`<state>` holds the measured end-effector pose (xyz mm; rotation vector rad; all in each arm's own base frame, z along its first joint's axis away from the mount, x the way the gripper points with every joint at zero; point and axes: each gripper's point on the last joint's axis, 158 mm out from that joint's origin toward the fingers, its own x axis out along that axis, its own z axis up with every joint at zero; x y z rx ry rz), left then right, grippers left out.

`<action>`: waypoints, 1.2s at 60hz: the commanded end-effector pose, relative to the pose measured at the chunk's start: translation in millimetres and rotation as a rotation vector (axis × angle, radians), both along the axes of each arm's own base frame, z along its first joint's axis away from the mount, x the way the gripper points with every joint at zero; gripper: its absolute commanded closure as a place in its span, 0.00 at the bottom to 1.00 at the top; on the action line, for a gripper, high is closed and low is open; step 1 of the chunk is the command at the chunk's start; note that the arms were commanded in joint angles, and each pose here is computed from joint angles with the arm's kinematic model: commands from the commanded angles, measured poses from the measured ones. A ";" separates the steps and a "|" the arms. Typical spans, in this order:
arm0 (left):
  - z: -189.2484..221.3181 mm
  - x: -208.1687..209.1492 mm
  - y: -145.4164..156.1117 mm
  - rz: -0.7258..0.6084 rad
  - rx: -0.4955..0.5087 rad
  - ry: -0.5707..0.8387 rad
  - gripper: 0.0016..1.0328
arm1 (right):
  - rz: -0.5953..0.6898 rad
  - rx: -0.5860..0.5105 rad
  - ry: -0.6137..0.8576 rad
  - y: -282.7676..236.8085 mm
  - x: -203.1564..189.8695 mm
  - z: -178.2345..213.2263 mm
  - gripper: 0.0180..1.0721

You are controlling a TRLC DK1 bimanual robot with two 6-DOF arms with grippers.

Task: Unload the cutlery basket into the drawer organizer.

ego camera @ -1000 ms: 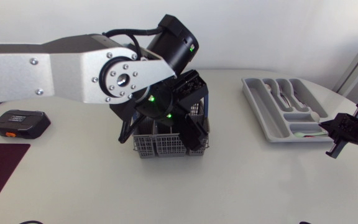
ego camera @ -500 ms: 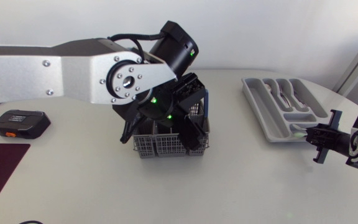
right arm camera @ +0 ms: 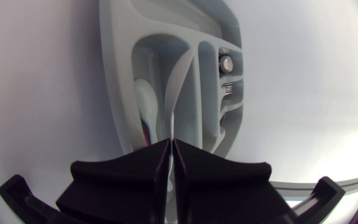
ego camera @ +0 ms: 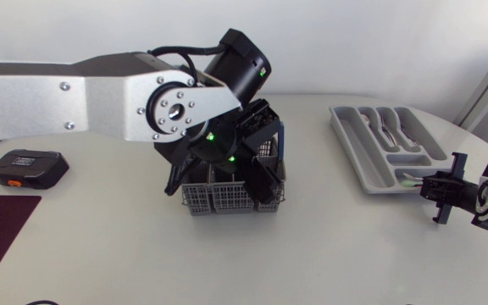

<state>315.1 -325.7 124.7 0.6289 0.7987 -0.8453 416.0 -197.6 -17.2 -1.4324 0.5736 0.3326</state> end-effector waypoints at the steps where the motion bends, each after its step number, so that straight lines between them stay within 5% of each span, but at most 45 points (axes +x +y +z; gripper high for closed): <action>1: 0.9 6.5 -2.3 0.020 0.003 0.003 0.15 | -0.014 -0.005 0.007 -7.2 -1.0 -4.0 0.79; 4: 1.4 7.5 -2.4 0.022 0.002 0.002 0.15 | -0.028 0.005 -0.007 -7.9 -1.2 3.1 0.57; 15: 2.8 10.1 -3.2 0.025 0.002 -0.001 0.15 | -0.073 0.052 -0.072 -10.5 1.7 35.1 0.21; 38: 3.8 16.5 2.9 0.052 0.010 -0.007 0.15 | -0.137 0.184 -0.178 -16.4 -9.3 104.6 0.16; 50: 3.4 18.4 2.0 0.060 0.007 -0.004 0.16 | -0.162 0.373 -0.159 3.8 -24.0 125.2 0.16; 60: -6.8 28.4 -0.3 0.100 0.024 0.022 0.16 | -0.187 0.517 -0.081 45.4 -42.9 117.3 0.16; 72: -9.9 39.6 2.5 0.171 0.036 0.075 0.30 | -0.177 0.606 0.017 102.2 -67.4 98.9 0.16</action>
